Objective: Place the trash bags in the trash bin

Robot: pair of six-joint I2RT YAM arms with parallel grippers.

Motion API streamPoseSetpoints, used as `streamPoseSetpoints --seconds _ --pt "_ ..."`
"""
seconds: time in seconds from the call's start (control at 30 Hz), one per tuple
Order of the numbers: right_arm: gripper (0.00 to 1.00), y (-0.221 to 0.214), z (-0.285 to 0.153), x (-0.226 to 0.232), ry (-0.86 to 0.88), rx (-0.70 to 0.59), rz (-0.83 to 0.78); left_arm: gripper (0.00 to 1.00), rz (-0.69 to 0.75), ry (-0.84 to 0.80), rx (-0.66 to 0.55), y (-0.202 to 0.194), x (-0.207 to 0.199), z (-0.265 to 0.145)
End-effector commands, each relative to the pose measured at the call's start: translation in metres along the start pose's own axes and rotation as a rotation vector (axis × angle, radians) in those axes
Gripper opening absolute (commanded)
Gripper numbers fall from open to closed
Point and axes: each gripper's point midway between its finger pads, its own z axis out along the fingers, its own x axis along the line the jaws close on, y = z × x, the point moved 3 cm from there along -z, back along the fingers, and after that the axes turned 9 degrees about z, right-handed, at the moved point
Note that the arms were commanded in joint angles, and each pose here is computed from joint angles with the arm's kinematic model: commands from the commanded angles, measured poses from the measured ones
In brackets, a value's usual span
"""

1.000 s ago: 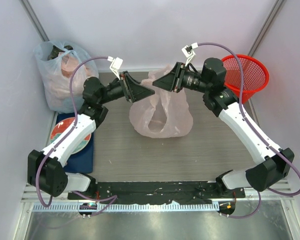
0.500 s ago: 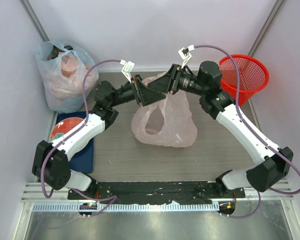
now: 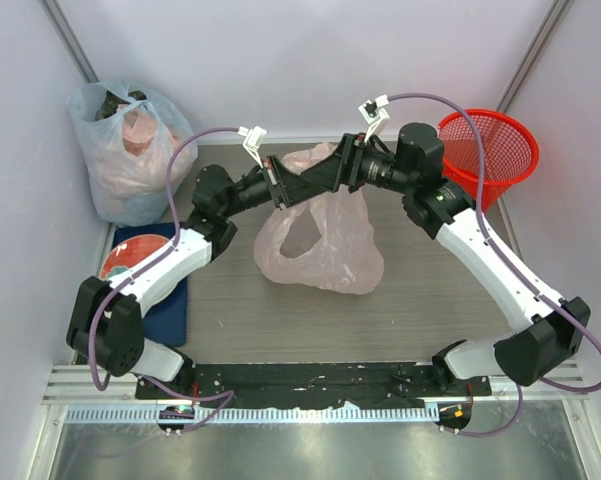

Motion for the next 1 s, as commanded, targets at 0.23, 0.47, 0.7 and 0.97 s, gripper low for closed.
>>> streamPoseSetpoints --seconds 0.23,0.47,0.7,0.97 --pt "0.85 0.069 -0.116 -0.060 -0.407 0.053 -0.323 0.00 0.064 0.121 -0.070 0.038 0.016 -0.040" --pt "0.75 0.095 -0.189 -0.133 -0.885 0.327 -0.622 0.00 0.214 0.144 -0.027 0.051 0.009 -0.045" --pt "0.73 0.098 -0.235 -0.226 -1.037 0.589 -0.578 0.00 0.239 0.143 -0.030 0.059 0.004 -0.045" --pt "0.55 0.095 -0.238 -0.282 -1.050 0.709 -0.531 0.00 0.270 0.176 -0.002 0.059 0.008 -0.049"
